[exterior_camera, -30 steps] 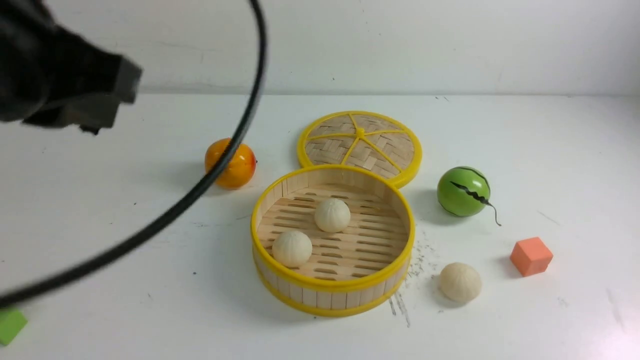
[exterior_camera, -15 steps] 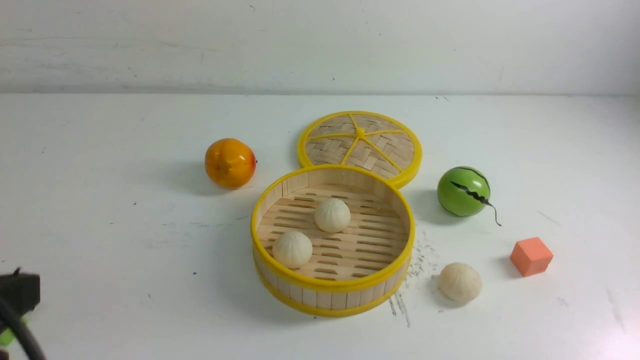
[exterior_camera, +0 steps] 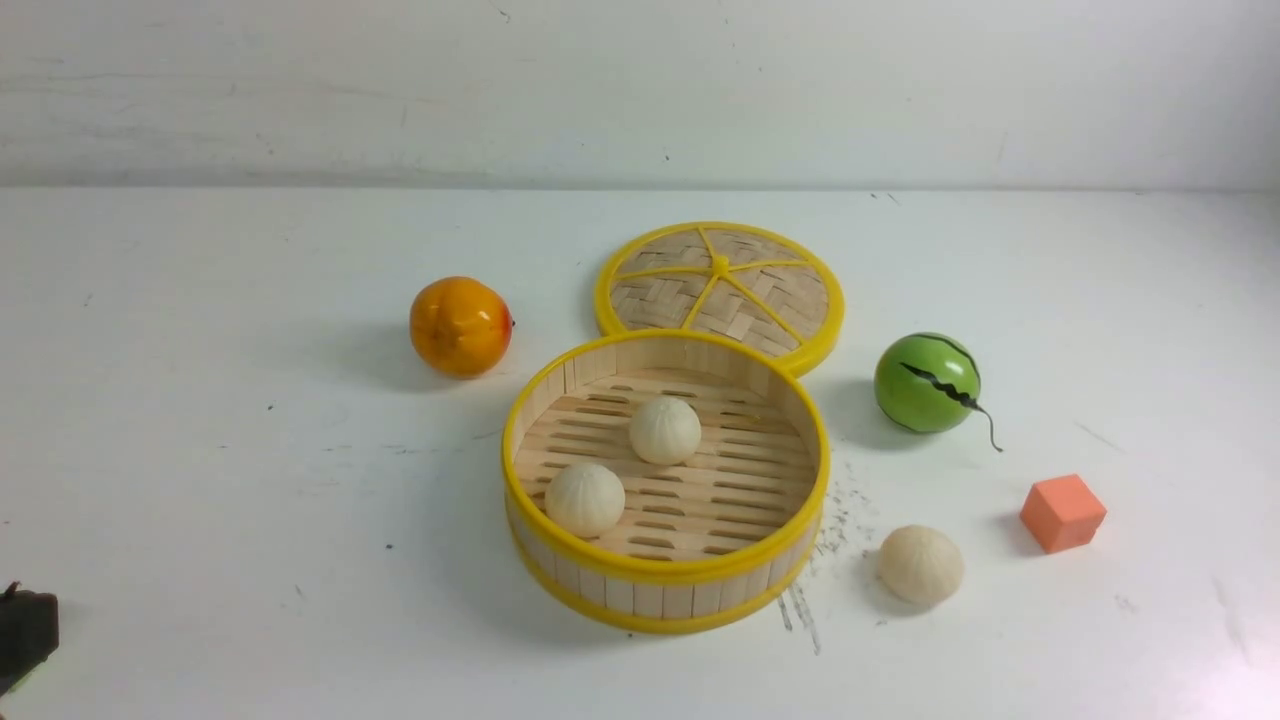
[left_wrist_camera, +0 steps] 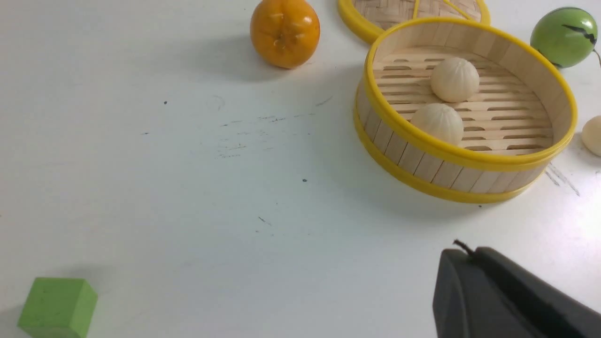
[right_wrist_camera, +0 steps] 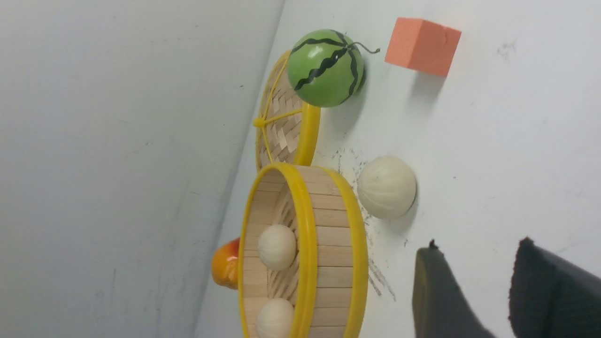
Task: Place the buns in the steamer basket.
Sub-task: Use the right arm to grab a steamed stuffed bun
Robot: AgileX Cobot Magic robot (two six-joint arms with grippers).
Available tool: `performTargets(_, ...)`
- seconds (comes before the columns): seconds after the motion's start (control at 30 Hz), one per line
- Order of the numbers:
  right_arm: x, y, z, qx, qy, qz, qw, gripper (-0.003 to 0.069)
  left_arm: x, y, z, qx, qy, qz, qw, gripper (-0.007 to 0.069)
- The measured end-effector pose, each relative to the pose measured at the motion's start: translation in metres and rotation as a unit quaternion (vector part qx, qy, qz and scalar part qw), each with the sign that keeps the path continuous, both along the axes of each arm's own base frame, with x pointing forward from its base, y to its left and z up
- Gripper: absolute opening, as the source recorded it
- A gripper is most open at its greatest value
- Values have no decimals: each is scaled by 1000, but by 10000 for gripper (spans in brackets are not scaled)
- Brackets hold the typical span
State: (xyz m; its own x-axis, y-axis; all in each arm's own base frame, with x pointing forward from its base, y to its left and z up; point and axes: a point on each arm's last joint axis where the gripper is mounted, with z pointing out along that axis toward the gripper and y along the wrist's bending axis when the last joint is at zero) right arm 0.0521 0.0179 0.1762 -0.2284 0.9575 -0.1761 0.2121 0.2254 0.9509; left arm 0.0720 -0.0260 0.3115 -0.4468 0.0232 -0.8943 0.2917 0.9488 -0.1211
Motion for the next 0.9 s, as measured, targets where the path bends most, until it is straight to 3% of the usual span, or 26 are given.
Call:
performTargets(0.2,1,-4,1,-34,-10,-16,999,239,0,0,0,0,0,0,1000,-3)
performTargets(0.3,2,-8,5,-83,-43,-24,995,228,0,0,0,1,0,1,1000,-1)
performTargets(0.53,3,-7,55,-263,-88,20,961,39,0,0,0,1,0,1,1000,3)
performTargets(0.57,6,-4,72,-328,-68,60,940,-9,0,0,0,1,0,1,1000,3)
performTargets(0.63,15,-2,96,-406,-44,115,906,-19,0,0,0,1,0,1,1000,3)
performTargets(0.67,17,-2,98,-414,-41,122,901,-20,0,0,0,1,0,1,1000,3)
performTargets(0.73,34,1,124,-491,-7,213,844,-20,0,0,0,1,0,1,1000,4)
performTargets(0.8,44,3,133,-514,8,255,819,-20,0,0,0,1,0,1,1000,6)
performTargets(0.83,58,3,140,-531,25,300,792,-20,0,0,0,1,0,1,1000,8)
performTargets(0.9,79,4,145,-539,52,360,759,-20,0,0,0,1,0,1,1000,11)
